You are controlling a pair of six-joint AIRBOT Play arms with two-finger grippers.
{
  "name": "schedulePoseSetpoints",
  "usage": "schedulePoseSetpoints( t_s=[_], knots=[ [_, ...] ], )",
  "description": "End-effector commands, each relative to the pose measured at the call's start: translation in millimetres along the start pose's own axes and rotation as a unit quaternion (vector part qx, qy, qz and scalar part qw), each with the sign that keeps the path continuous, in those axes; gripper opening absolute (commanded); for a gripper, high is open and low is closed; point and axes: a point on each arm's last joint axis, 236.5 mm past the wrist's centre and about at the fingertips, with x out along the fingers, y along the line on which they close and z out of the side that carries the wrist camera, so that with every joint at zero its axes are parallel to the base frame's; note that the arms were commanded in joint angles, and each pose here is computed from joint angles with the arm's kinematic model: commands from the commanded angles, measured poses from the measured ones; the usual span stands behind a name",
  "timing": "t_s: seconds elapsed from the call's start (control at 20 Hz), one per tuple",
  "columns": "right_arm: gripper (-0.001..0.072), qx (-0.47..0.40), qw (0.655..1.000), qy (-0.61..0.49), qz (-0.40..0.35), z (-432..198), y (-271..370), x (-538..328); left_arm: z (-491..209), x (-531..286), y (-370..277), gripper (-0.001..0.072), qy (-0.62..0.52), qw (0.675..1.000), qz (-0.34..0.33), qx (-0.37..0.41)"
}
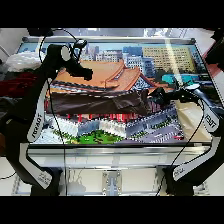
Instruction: Fold the shirts.
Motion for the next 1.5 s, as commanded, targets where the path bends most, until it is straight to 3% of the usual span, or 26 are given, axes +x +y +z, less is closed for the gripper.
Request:
schedulePoseSetpoints(
  t_s=[0.0,0.4,0.5,0.6,0.65,0.7,0.75,0.9,0.95,1.0,1.15,1.25,1.3,1.45],
  knots=[
    [0.0702,-0.012,1.0,0.015,-0.002,-8.0,3.8,24.1,-3.9,2.2,-3.9,0.0563,0.01,1.0,-0.003,0.003],
    [0.0695,-0.059,0.997,0.058,0.008,-30.9,42.7,53.1,-6.3,3.2,-3.8,0.0563,0.015,1.0,-0.003,0.003],
    [0.0652,-0.073,0.995,0.064,0.01,-33.7,52.4,56.5,-6.8,4.1,-3.8,0.0563,0.016,1.0,-0.003,0.002],
    [0.0479,-0.072,0.995,0.067,0.009,-35.6,57.0,59.5,-7.0,4.7,-3.7,0.0563,0.017,1.0,-0.004,0.002],
    [0.0338,-0.067,0.995,0.069,0.009,-36.8,58.4,60.8,-7.3,5.4,-3.7,0.0563,0.018,1.0,-0.004,0.002],
    [0.0086,-0.065,0.996,0.069,0.009,-36.8,58.7,60.7,-7.9,7.0,-3.6,0.0563,0.019,1.0,-0.004,0.002],
    [0.0024,-0.063,0.996,0.07,0.01,-37.0,59.7,60.3,-9.1,9.0,-3.7,0.0563,0.022,1.0,-0.004,0.002],
    [0.0023,-0.08,0.993,0.089,0.021,-43.8,74.4,49.1,-30.3,23.0,-5.0,0.0562,0.068,0.998,-0.01,0.0],
    [0.0023,-0.092,0.991,0.096,0.019,-47.2,79.3,41.6,-43.7,30.8,-6.8,0.0525,0.097,0.995,-0.017,-0.002],
    [0.0023,-0.102,0.99,0.1,0.008,-50.3,80.3,34.2,-55.9,39.9,-13.1,0.0426,0.123,0.992,-0.032,-0.006],
    [0.0022,-0.124,0.981,0.134,-0.067,-69.0,64.3,3.6,-81.9,64.5,-50.9,0.0396,0.167,0.979,-0.115,-0.036],
    [0.0022,-0.137,0.974,0.145,-0.103,-76.0,58.0,-21.1,-98.1,76.0,-78.5,0.0261,0.185,0.968,-0.16,-0.053],
    [0.0022,-0.141,0.974,0.137,-0.109,-74.6,60.4,-33.7,-107.8,82.8,-87.3,0.0233,0.195,0.966,-0.162,-0.045],
    [0.0022,-0.147,0.978,0.098,-0.106,-69.5,75.9,-78.3,-121.3,98.6,-121.3,0.0232,0.199,0.965,-0.168,-0.015]
  ],
)
